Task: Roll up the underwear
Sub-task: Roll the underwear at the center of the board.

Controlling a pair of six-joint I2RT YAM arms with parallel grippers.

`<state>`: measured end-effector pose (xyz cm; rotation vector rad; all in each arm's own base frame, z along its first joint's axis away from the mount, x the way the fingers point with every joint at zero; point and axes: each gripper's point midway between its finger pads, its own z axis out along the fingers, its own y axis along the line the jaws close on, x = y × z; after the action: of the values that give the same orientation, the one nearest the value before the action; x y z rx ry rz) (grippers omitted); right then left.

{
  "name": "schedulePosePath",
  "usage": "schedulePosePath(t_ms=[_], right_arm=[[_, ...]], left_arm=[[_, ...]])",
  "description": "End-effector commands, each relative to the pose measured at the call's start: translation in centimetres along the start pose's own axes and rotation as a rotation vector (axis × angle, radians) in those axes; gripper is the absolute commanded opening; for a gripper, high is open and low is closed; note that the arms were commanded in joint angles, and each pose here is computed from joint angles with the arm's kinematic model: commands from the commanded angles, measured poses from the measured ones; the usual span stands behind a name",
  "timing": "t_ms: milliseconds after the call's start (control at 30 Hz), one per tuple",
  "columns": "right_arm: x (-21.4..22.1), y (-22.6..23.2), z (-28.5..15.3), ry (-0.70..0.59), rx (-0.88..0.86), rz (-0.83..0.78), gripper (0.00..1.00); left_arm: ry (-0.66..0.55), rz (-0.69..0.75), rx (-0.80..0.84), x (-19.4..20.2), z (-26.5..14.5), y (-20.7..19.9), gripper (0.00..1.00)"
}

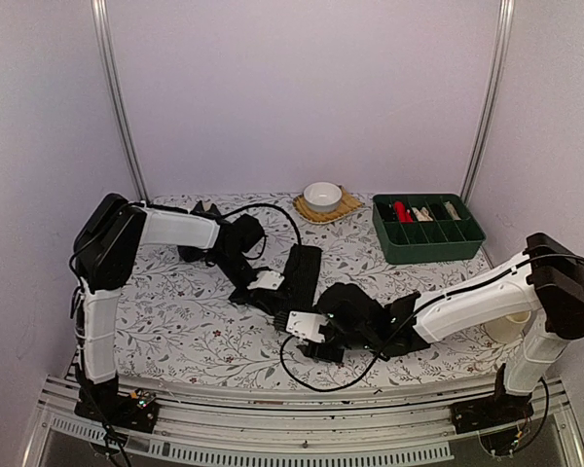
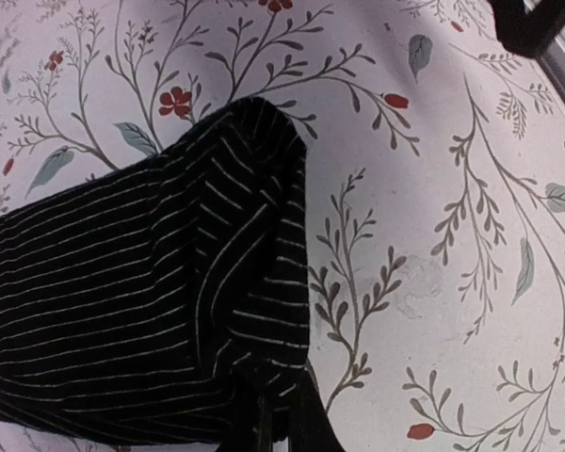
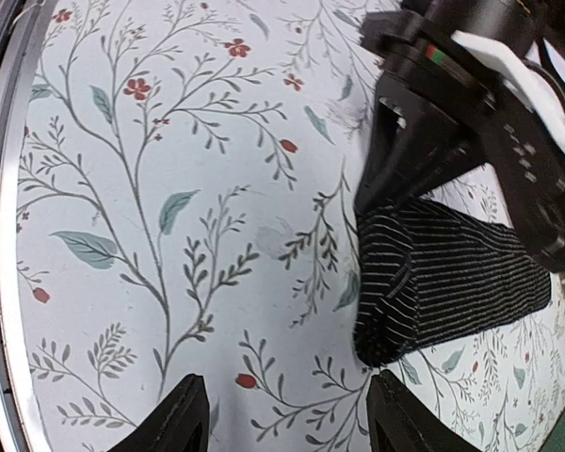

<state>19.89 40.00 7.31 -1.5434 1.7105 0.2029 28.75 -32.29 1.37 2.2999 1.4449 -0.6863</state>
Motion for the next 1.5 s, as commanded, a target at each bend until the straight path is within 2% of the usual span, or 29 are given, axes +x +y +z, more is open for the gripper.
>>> schedulePosePath(t_ms=[0,333,833,1067,1467], right_arm=[[-1.0,1.0,1.9,0.020,0.075,-0.162,0.59],[-2.1,0.7,5.6,0.051,0.121,-0.272,0.58],[1.1,-2.2,7.5,0.143,0.173,-0.231,0.53],[2.0,-2.1,8.0,0.165,0.168,-0.230,0.45],[3.0,-3.4,8.5,0.196,0.183,-0.170,0.48]], left_arm=[[0.018,-0.166,0.163,1.7,0.7,-2.7,0.00],[0.035,-0.236,0.220,2.7,1.4,-1.9,0.00],[0.041,-0.242,0.242,2.9,1.4,-2.2,0.00],[0.045,-0.247,0.247,3.1,1.5,-2.2,0.00],[0.053,-0.238,0.278,3.3,1.5,-3.0,0.00]])
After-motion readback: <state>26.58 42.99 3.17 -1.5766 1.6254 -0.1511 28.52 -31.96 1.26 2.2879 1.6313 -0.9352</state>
